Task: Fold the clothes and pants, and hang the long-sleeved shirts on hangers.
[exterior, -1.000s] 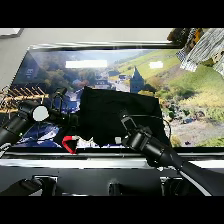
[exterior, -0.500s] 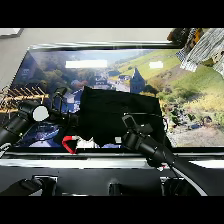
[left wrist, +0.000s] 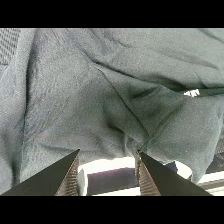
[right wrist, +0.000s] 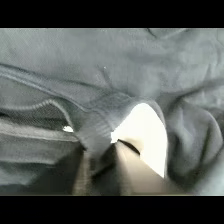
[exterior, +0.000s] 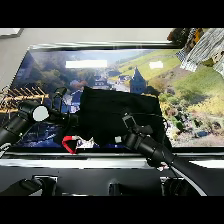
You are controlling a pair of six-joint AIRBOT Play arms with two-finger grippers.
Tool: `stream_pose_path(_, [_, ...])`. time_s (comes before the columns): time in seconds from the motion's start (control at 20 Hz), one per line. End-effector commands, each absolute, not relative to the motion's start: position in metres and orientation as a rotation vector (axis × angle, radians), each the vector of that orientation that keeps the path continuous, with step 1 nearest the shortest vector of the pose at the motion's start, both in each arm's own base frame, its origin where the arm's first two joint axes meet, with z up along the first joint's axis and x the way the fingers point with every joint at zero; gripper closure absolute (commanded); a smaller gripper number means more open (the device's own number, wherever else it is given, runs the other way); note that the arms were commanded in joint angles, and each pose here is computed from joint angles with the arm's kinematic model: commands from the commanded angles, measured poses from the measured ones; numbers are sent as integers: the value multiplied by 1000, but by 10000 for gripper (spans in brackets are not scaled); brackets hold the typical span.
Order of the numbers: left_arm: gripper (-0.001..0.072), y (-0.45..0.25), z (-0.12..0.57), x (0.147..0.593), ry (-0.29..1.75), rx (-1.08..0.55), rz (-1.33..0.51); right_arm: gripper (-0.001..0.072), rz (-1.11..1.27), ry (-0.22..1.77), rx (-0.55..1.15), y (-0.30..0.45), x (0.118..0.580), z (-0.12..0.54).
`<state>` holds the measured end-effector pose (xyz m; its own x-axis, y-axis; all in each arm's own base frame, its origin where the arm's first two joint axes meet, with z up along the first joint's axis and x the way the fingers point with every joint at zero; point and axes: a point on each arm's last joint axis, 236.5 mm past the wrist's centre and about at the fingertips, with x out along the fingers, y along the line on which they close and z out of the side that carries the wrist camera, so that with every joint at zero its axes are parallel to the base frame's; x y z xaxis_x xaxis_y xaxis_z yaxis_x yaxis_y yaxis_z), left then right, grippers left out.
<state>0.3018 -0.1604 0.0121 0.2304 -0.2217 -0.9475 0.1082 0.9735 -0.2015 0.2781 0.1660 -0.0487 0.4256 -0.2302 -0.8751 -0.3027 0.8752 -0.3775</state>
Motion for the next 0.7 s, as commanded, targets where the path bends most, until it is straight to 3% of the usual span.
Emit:
stream_pose_path(0.0, [300,-161,12,301,1321,-100,-228,679,62,1096,-497,176,288,-49])
stream_pose_path(0.15, [299,-170,18,294,1305,-42,-290,681,-34,1146,-513,154,278,-46])
stream_pose_path(0.5, [299,-232,1,232,1130,373,-551,681,-77,1282,-414,150,244,-49])
stream_pose_path(0.65, [298,-269,-20,205,1102,413,-655,681,-89,1314,-351,155,235,-53])
